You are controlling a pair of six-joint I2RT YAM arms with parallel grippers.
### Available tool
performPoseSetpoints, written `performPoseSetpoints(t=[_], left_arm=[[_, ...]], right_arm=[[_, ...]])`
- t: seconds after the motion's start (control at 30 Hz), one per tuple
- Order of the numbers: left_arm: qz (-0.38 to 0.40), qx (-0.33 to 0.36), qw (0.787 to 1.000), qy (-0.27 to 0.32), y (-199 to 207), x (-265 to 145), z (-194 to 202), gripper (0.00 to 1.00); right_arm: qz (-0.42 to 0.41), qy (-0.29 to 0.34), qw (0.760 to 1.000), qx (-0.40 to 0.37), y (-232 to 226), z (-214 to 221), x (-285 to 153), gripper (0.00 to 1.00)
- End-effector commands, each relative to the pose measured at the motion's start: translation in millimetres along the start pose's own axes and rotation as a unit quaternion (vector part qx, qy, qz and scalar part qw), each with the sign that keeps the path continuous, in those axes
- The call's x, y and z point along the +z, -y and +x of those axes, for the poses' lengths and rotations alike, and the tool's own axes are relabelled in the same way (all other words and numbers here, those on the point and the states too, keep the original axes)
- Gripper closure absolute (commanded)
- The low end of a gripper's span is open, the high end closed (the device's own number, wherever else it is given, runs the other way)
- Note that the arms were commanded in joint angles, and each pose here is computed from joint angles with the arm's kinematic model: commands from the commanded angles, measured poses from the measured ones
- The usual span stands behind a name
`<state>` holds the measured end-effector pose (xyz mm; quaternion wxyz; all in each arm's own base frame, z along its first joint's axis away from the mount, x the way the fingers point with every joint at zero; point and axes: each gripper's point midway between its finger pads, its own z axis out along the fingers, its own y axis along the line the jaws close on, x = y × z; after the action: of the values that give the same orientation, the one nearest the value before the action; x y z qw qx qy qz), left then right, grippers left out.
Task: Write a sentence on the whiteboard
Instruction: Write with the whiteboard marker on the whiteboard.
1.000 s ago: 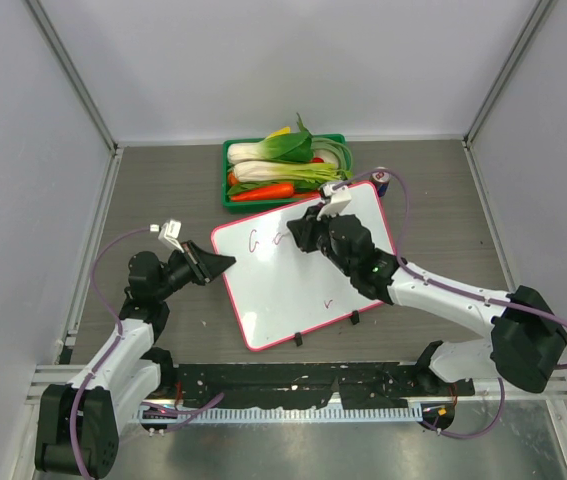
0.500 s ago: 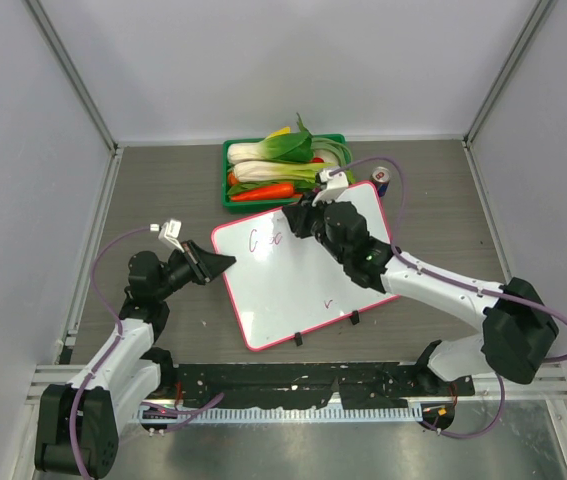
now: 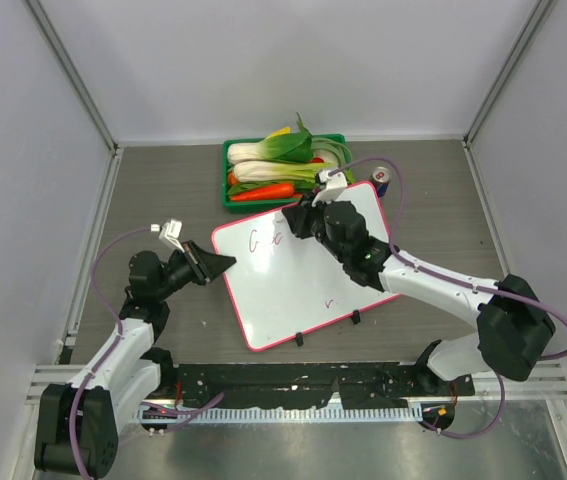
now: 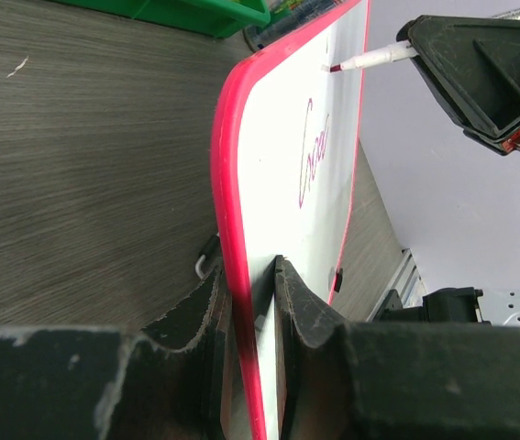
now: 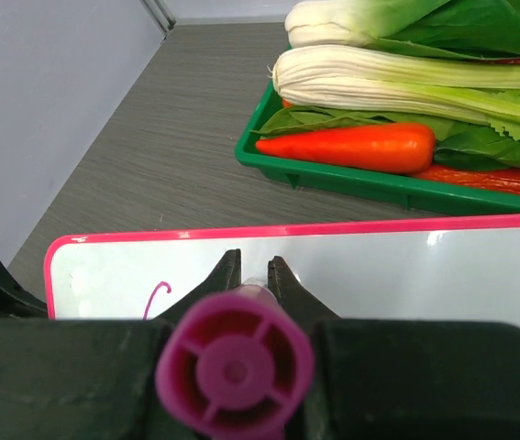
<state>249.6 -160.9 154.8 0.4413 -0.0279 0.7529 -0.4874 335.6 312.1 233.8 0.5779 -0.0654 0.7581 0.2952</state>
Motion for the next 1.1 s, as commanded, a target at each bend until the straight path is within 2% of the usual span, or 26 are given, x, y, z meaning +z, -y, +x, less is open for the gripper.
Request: performPoseSetpoints(t=[0.0,0.6,1.07], left_arm=[[0.007,0.047,0.999,-0.005,2,2,-1,1.0],[0.003,0.047,0.999,-0.006,0,2,-1,1.0],[0.003,0.047,0.999,-0.006,1,2,0,1.0]], right_arm=[[-0.004,-0.008,1.0,0.006,4,8,-8,0.98],[-0.013,-0.049,0.999,0.004,10,34,-25,0.98],[-0.01,-0.05,0.999,0.004,12,35,-31,0.99]])
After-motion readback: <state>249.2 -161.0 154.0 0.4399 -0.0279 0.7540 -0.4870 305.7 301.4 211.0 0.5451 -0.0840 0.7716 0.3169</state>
